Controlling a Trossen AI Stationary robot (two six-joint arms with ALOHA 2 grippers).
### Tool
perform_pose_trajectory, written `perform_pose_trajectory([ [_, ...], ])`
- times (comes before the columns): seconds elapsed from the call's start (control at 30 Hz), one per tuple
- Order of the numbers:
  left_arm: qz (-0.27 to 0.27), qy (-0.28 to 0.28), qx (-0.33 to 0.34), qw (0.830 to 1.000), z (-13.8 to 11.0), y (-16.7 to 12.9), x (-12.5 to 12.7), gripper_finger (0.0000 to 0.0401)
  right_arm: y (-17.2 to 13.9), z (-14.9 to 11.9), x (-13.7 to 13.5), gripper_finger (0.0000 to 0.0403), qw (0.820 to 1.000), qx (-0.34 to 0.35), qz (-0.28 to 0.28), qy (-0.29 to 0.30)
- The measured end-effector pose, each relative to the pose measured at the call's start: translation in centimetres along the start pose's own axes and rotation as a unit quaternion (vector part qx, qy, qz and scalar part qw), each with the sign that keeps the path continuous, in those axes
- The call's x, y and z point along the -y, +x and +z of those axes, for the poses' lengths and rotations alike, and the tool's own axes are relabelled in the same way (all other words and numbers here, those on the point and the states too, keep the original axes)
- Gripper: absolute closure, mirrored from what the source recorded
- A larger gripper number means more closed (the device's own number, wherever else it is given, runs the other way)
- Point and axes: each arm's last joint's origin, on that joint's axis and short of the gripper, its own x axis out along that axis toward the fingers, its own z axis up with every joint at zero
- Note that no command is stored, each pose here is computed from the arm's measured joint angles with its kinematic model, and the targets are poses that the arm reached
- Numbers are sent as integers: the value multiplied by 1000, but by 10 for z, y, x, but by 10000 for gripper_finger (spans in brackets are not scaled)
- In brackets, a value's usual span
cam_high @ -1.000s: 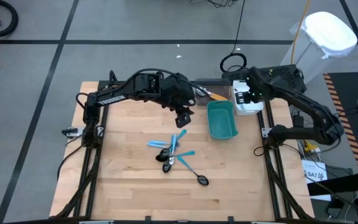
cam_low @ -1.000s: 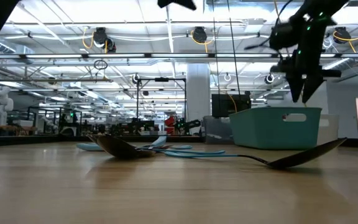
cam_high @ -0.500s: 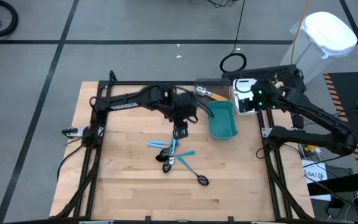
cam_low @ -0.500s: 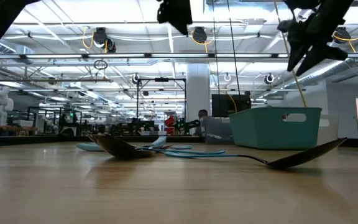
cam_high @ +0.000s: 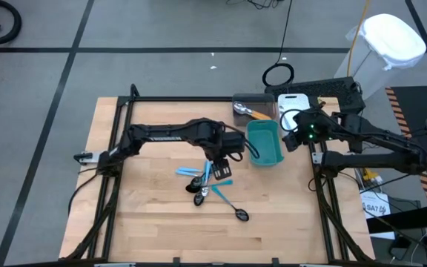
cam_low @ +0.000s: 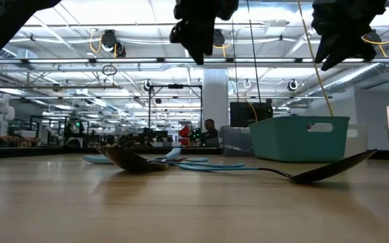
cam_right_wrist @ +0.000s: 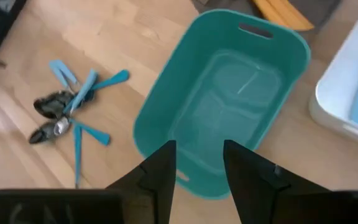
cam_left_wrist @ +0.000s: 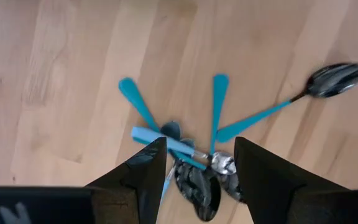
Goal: Sort silverware by color (type)
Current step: Put the light blue spoon into the white bin
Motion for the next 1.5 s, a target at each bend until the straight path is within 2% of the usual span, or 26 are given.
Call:
perform_pose_trajectory([
  [0.13, 10, -7, -23, 1000, 2, 10, -6, 213, 0, -2, -2, 273, 999, -1, 1, -42],
  [0.27, 13, 20, -40, 999, 0, 18, -5, 213, 0, -6, -4, 273, 997, -18, 13, -68],
  [0.4, 8, 45, -84, 995, -6, 39, -4, 213, -1, -10, -8, 273, 994, -36, 35, -95],
  [0.57, 23, 40, -146, 988, -19, 69, -10, 213, -4, -17, -12, 273, 988, -49, 59, -132],
  [0.73, 11, 36, -195, 980, -34, 102, -13, 213, -8, -22, -14, 273, 985, -54, 73, -149],
  [0.9, 1, 15, -231, 973, -43, 115, -17, 213, -11, -25, -14, 273, 980, -53, 79, -175],
  [1.1, -2, 31, -178, 984, -40, 85, -19, 213, -11, -25, -14, 273, 980, -46, 73, -178],
  [1.27, -1, 28, -147, 989, -37, 81, -43, 213, -11, -25, -14, 273, 980, -48, 73, -177],
  [1.4, -22, 16, -152, 988, -56, 87, -67, 213, -11, -25, -14, 273, 981, -49, 72, -172],
  [1.5, -46, 20, -117, 992, -76, 78, -79, 213, -11, -25, -14, 273, 982, -50, 72, -165],
])
